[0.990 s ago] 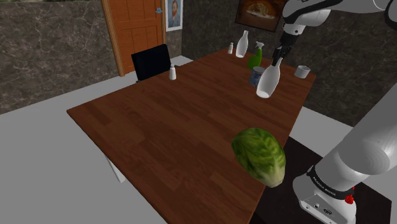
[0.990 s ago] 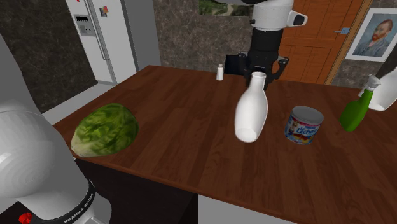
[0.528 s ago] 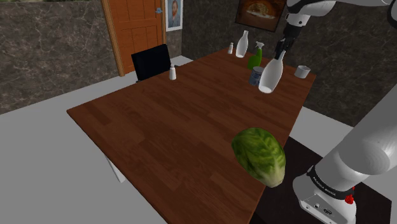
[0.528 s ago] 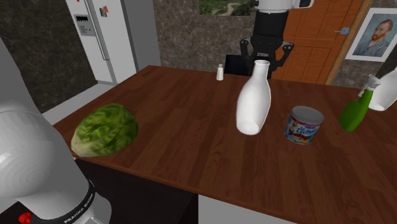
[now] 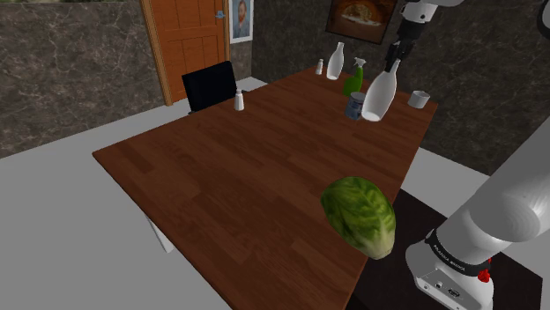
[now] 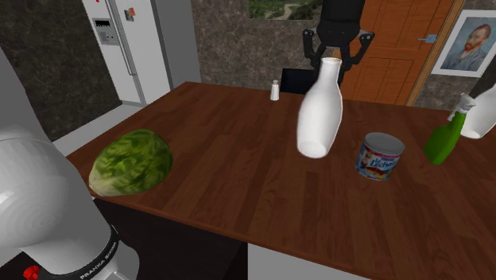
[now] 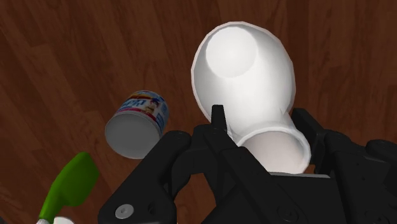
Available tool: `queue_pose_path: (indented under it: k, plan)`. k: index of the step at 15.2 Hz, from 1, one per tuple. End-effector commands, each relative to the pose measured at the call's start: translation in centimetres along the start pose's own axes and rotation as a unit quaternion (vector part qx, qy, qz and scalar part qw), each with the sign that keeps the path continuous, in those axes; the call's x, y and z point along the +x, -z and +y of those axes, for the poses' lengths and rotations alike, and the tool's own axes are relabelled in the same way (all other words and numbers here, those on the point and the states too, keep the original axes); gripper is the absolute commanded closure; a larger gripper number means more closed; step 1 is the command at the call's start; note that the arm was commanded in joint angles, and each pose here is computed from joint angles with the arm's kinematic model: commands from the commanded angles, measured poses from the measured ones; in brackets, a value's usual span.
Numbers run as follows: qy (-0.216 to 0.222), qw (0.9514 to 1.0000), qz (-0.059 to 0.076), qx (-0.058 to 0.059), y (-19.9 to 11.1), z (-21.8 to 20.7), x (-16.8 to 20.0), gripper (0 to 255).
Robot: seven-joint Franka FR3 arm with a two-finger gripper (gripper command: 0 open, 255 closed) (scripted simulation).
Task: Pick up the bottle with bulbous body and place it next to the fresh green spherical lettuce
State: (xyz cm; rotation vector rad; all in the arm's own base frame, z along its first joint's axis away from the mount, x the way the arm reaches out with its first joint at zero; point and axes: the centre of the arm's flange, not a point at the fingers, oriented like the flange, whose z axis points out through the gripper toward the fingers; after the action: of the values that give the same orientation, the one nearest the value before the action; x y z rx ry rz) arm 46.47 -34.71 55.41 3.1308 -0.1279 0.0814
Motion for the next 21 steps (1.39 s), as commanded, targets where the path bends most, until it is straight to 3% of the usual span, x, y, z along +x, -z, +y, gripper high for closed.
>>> queue_pose_path:
  k: [1,21]
  plan:
    - [0.0,1.0,0.0,0.0,1.2,-0.1,0.0,255]
    - [0.0,1.0,0.0,0.0,11.7,0.0,0.6,255]
